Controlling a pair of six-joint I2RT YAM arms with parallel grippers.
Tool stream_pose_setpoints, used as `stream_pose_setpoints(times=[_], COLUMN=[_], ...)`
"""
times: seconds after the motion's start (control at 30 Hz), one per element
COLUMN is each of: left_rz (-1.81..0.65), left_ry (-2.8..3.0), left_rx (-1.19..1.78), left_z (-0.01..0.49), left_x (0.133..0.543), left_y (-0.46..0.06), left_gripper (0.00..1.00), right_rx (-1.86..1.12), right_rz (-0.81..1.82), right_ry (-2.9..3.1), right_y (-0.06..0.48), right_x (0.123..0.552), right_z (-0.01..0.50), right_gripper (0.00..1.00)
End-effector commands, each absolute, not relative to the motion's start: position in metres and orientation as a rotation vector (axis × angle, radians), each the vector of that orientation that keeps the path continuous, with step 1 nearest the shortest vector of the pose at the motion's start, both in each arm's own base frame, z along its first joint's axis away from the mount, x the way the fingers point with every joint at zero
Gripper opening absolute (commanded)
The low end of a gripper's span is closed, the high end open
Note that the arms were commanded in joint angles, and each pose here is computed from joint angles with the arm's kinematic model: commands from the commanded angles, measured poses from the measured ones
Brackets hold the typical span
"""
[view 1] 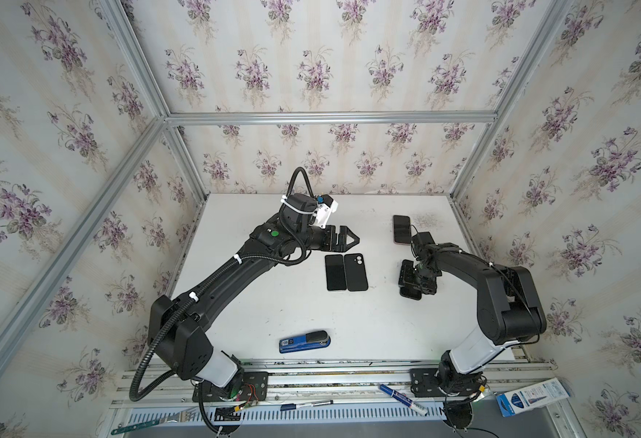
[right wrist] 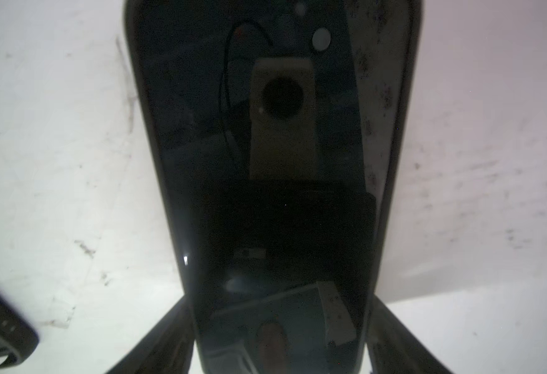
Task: Take the phone out of the phone case
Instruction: Pick up the phone from the middle-right of the table, then pass the phone.
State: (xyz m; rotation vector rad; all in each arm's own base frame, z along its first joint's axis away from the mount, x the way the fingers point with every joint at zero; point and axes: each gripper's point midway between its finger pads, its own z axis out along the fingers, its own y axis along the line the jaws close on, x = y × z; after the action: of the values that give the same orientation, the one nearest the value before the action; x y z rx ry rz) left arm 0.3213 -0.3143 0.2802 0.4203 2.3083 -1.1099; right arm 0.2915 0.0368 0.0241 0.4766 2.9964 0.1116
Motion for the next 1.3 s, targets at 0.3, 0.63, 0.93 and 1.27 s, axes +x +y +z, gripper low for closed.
stream_pose_setpoints(times=[0.3,0.63,0.93,1.27], left_rz=[-1.166,-1.263,-1.335,-1.229], left_ry=[2.27,2.236,2.292,2.397], left_rx=[0.431,0.421,0.281,0.143], left_z=[0.295,0.313,0.306,0.273], left_x=[0.326,0.337,0.358,0.379], left_y=[-0.323,-0.34,-0.344,-0.335], left_gripper=[1.0,1.0,0.99,0.94], right_rx=[0.414,0.167,0.016,-0.096], right_rz=[0.409,0.691,0.768,0.865], right_ry=[2.734,2.471,2.349,2.296], right_y=[0.067,0.132,0.177,0.217], right_x=[0.313,0.331,0.329,0.317], right_z=[0.073,0.15,0.193,0.216], right_gripper=[0.31,0.16,0.08,0.01])
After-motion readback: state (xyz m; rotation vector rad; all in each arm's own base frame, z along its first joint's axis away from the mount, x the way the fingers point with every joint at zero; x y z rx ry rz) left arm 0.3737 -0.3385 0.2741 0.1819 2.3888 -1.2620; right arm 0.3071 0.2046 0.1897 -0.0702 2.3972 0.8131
